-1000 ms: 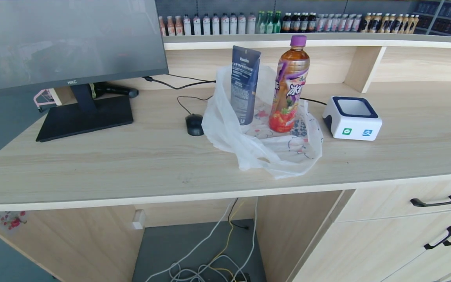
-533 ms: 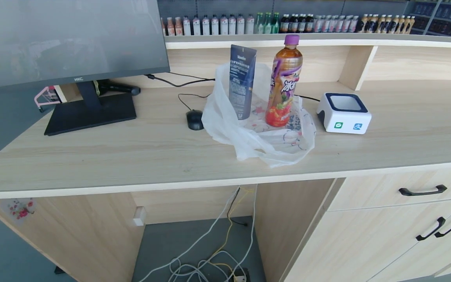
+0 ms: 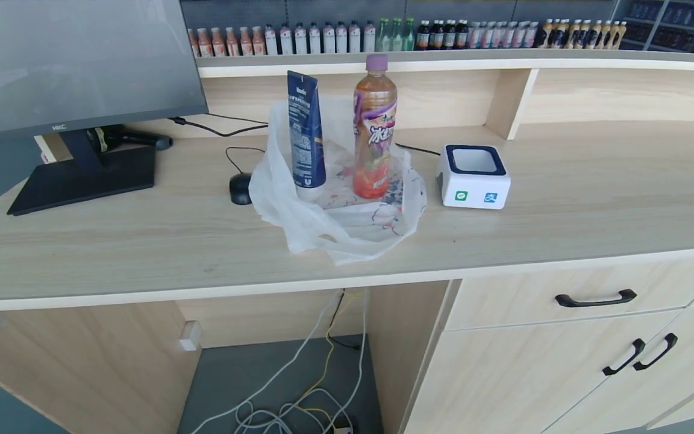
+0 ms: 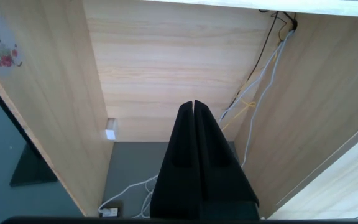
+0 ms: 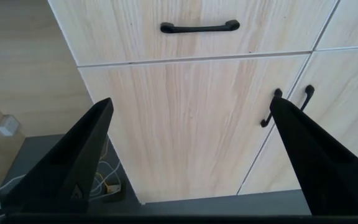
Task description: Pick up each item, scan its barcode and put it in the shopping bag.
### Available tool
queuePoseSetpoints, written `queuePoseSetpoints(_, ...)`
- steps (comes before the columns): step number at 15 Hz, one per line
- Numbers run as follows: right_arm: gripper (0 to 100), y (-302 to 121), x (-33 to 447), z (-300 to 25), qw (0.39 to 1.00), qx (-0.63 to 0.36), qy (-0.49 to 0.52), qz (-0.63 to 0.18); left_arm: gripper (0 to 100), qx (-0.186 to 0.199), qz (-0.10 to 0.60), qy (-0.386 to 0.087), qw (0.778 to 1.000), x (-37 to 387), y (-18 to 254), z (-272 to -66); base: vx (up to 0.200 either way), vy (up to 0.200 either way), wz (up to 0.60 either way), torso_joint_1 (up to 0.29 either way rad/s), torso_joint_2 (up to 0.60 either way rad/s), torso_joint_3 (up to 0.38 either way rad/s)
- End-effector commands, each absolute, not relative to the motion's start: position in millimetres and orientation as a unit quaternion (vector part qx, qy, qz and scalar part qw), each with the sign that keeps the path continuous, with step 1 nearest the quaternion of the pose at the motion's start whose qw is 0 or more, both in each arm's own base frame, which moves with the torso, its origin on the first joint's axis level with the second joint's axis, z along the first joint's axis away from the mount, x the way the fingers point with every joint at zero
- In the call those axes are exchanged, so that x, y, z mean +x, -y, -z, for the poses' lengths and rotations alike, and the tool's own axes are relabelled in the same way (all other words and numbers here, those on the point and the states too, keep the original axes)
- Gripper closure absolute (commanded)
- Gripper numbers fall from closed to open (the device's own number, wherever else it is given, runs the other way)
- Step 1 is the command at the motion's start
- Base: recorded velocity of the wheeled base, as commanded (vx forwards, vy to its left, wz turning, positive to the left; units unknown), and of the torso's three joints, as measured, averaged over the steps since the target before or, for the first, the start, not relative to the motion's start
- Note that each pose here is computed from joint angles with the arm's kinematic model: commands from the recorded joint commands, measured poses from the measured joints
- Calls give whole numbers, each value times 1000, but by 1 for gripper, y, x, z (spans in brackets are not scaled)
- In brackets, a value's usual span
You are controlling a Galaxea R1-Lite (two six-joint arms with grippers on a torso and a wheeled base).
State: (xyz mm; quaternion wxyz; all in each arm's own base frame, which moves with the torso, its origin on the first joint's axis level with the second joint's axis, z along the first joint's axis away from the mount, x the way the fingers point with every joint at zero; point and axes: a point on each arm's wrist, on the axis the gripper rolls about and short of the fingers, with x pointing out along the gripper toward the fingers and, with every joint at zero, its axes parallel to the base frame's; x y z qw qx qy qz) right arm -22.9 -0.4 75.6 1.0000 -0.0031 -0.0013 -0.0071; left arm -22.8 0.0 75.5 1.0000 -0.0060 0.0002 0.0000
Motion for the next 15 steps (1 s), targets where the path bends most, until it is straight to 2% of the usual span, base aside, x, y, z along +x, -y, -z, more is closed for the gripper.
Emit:
queuePoseSetpoints(1,0,0,-23,-76,1000,-3,1,7,100,-6,0,0,1000,-23,0,-75,0,-200,0,7,7,-2)
queuePoseSetpoints(15,0,0,-23,-76,1000,6,1,7,100,-5,0,0,1000,-23,0,-75,0,-200,0,3,3,2)
